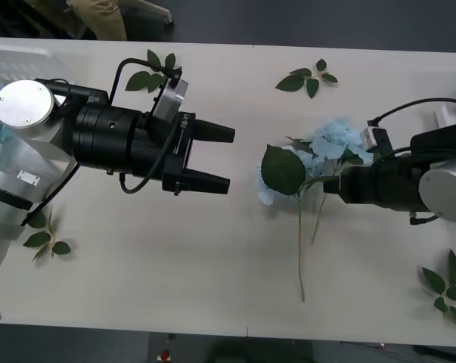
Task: Put the red flowers into the right box and the blue flowers into the left box
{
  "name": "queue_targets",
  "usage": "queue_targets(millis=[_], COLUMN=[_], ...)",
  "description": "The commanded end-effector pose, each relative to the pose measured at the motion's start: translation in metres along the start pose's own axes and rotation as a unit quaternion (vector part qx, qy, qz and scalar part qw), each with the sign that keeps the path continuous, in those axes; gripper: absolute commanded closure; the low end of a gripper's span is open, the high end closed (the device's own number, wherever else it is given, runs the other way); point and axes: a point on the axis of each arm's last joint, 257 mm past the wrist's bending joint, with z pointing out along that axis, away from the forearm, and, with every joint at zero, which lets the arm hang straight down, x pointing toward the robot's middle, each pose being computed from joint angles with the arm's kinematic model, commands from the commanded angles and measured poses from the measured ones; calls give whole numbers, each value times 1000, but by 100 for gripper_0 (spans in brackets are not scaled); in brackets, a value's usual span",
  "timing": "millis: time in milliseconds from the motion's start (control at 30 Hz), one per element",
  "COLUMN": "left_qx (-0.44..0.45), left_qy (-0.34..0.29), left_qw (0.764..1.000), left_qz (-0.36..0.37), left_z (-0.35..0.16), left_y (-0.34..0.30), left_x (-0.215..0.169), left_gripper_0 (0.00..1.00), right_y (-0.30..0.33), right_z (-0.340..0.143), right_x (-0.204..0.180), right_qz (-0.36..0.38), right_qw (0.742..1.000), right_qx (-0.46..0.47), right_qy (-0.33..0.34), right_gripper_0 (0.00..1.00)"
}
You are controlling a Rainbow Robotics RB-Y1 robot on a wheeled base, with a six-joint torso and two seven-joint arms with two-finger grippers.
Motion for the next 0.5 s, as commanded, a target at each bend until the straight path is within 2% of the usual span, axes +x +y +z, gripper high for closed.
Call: queue_targets(millis=[33, 500], left_qx=[3, 3], left_qy=[3, 3], left_qw=[1000, 1000], left_qz=[1, 1], left_z=[0, 0], left_y=[-6, -6], left_x=[-4, -4], left_gripper_0=[0, 0], right_y=[14, -3], right_z=[0, 20], right_x=[-15, -23], right_qz=[2, 8], right_qw=[1000, 999], right_qx=[1, 42], right_qy=[-19, -27], right_gripper_0=[9, 8])
